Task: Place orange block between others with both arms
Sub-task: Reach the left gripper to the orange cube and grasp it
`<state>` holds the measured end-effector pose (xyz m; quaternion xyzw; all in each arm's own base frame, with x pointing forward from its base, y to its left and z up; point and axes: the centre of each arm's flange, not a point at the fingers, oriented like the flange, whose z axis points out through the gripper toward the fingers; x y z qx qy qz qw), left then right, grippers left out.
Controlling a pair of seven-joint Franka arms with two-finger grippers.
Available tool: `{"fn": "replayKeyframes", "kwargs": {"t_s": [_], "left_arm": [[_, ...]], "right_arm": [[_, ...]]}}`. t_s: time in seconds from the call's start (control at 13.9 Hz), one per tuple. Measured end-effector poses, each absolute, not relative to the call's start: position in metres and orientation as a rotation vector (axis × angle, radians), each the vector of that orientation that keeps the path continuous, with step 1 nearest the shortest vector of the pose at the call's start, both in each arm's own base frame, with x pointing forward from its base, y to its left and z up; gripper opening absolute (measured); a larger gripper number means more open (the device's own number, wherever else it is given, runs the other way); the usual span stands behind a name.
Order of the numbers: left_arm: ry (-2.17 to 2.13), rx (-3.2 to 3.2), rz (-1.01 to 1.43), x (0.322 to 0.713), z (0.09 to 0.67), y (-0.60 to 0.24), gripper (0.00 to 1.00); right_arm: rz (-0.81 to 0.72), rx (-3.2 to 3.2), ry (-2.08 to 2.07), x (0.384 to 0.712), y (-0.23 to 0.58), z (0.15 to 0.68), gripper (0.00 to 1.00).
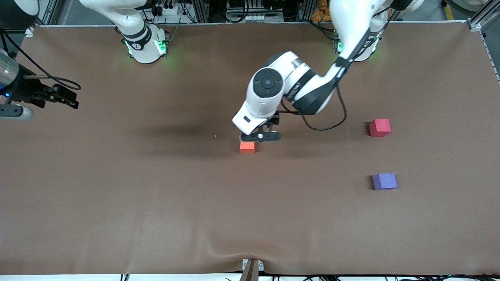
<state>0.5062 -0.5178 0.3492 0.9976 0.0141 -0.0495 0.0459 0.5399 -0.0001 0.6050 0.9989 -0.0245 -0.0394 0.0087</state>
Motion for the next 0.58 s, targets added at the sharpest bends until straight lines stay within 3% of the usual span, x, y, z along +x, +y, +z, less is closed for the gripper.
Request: {"fn": "replayKeyframes", "kwargs": {"t_s": [0.58], "left_arm": [[0.001, 3.120, -0.113, 0.489, 0.265, -0.545, 1.00]], "right_arm": [[-0.155, 3.200, -0.258, 0.534, -0.023, 0.608, 1.00]]}}
